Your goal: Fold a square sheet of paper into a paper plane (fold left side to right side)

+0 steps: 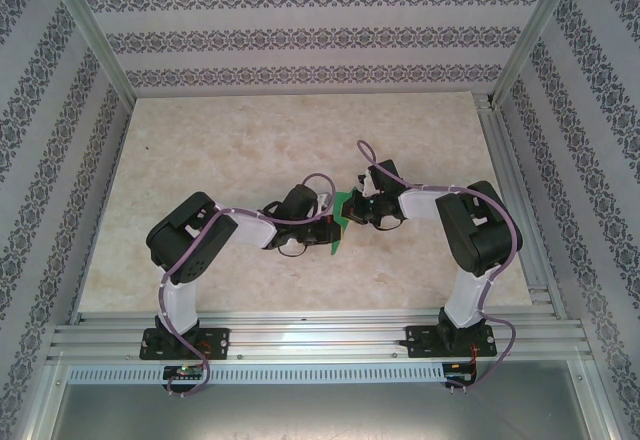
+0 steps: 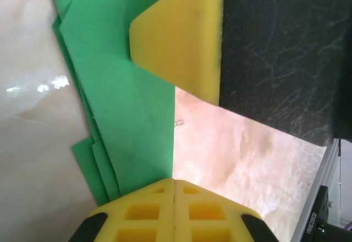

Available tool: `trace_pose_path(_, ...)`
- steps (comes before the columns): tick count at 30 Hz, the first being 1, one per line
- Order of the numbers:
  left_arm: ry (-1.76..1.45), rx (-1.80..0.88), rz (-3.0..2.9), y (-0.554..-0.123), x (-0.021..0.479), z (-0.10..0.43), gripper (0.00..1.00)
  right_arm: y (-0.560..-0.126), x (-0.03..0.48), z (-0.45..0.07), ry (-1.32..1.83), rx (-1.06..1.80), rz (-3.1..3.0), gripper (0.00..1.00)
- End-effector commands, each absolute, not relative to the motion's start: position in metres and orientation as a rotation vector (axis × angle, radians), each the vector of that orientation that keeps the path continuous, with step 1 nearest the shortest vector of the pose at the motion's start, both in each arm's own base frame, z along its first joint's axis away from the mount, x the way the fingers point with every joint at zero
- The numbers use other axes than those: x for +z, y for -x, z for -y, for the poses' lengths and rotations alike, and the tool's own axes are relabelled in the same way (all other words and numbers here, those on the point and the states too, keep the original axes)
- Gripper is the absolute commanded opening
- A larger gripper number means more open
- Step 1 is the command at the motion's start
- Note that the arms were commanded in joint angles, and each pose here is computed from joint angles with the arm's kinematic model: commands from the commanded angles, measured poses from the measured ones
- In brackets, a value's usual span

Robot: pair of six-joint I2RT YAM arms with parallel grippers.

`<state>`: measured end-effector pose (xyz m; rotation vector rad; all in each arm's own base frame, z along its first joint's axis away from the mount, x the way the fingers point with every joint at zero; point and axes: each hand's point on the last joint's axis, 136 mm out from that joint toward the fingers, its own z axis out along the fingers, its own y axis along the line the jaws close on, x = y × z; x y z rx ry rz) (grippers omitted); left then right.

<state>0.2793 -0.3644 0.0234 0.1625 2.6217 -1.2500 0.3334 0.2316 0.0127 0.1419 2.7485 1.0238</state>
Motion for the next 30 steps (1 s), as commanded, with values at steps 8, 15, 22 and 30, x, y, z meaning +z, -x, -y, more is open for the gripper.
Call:
trace_pose_path(8,-0.226,-1.181,-2.860,-0.219,-0.016,0.367,0.06,-0.321,-0.018,-0.217,-0.148,0.850,-2.869,0.04)
trace_pose_path(15,-0.321,-1.091,-2.970,-0.179,-0.026,0.365,0.05,-0.322,-0.021,-0.214,-0.144,0.817,-2.880,0.05)
trace_pose_path(22,-0.377,-1.032,-3.016,-0.157,-0.026,0.361,0.06,-0.323,-0.023,-0.212,-0.144,0.794,-2.890,0.05)
trace_pose_path(30,-0.437,-1.028,-3.012,-0.140,-0.017,0.357,0.07,-0.327,-0.023,-0.209,-0.140,0.764,-2.896,0.05)
